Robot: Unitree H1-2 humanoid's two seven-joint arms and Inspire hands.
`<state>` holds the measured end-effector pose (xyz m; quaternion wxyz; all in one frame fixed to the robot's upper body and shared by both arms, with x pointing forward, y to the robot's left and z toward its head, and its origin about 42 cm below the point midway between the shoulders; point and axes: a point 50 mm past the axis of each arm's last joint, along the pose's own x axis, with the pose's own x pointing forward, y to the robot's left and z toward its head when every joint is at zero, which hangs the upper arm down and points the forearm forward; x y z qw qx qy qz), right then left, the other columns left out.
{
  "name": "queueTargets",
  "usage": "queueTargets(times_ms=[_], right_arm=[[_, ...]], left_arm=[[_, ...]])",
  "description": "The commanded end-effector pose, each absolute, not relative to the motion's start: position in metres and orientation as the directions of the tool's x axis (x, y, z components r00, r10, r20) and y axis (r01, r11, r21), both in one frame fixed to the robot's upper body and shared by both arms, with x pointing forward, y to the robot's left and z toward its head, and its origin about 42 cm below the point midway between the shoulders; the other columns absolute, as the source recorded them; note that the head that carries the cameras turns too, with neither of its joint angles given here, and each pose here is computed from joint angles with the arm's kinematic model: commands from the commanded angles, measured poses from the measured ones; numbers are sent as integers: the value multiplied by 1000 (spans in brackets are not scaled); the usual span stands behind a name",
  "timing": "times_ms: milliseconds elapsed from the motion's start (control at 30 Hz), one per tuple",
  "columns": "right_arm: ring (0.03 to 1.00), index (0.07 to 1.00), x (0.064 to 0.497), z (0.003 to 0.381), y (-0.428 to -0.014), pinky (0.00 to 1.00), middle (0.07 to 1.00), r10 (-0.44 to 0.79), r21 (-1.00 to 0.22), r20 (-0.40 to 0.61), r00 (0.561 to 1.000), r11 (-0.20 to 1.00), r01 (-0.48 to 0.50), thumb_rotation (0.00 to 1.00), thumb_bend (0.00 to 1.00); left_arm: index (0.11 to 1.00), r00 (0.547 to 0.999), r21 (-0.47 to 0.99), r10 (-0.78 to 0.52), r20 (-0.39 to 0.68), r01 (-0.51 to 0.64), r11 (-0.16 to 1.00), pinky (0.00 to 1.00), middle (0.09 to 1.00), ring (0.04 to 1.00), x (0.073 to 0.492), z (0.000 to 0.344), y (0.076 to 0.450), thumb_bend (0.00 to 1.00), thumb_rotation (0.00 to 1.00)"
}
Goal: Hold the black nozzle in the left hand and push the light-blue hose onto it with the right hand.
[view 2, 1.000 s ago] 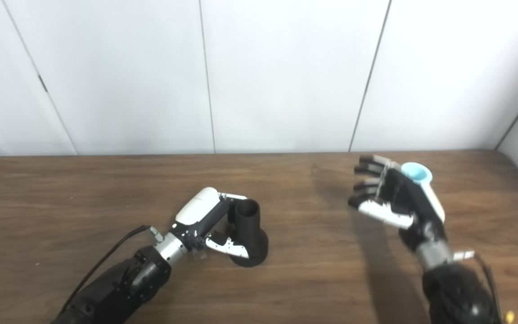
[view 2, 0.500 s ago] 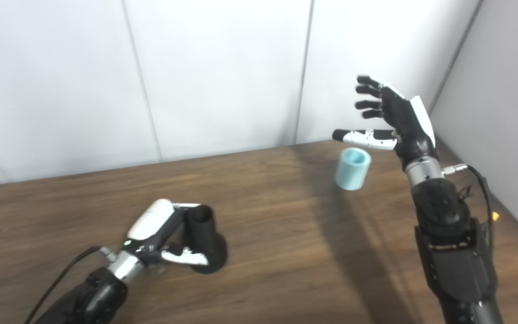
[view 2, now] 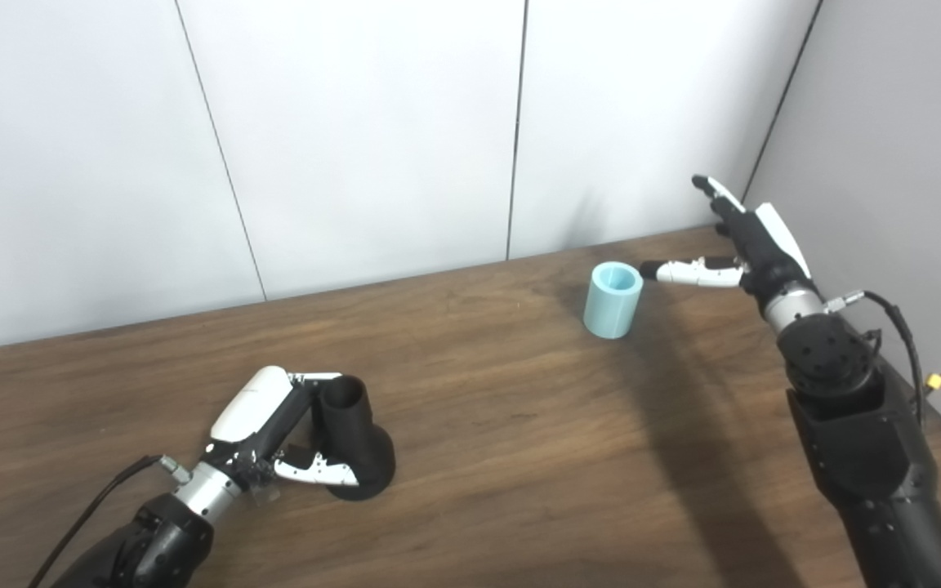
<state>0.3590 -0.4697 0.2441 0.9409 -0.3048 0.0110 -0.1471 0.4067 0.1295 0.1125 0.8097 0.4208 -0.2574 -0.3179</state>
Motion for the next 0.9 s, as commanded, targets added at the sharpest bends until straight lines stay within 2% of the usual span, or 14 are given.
queueTargets(times_ms=[0,200,433,567,667,867], right_arm=[[957,963,370,268,-473,898,971,-249,-562,155,956,774,293,300,944],[943,988,376,248,-468,881,968,-191,-519,105,976,827,218,272,911],[957,984,384,233,-455,900,979,-147,-460,63,987,874,159,274,929],[964,998,387,230,-448,889,990,-112,-464,58,992,877,127,235,861],[983,1000,392,226,-444,934,997,-101,-450,50,994,886,112,218,855],[975,1000,398,218,-438,883,995,-76,-426,37,996,901,85,189,851]], left_arm=[[510,656,826,-737,-162,499,262,334,442,357,349,26,164,498,0],[513,657,829,-735,-165,496,258,341,451,357,349,26,166,498,0],[514,660,826,-732,-168,500,261,341,449,353,349,25,167,497,0],[513,660,828,-733,-167,497,259,346,448,364,349,26,167,499,0],[510,658,833,-735,-165,492,253,349,456,372,349,26,168,500,0],[511,660,827,-731,-172,500,257,340,447,366,349,23,167,499,0]])
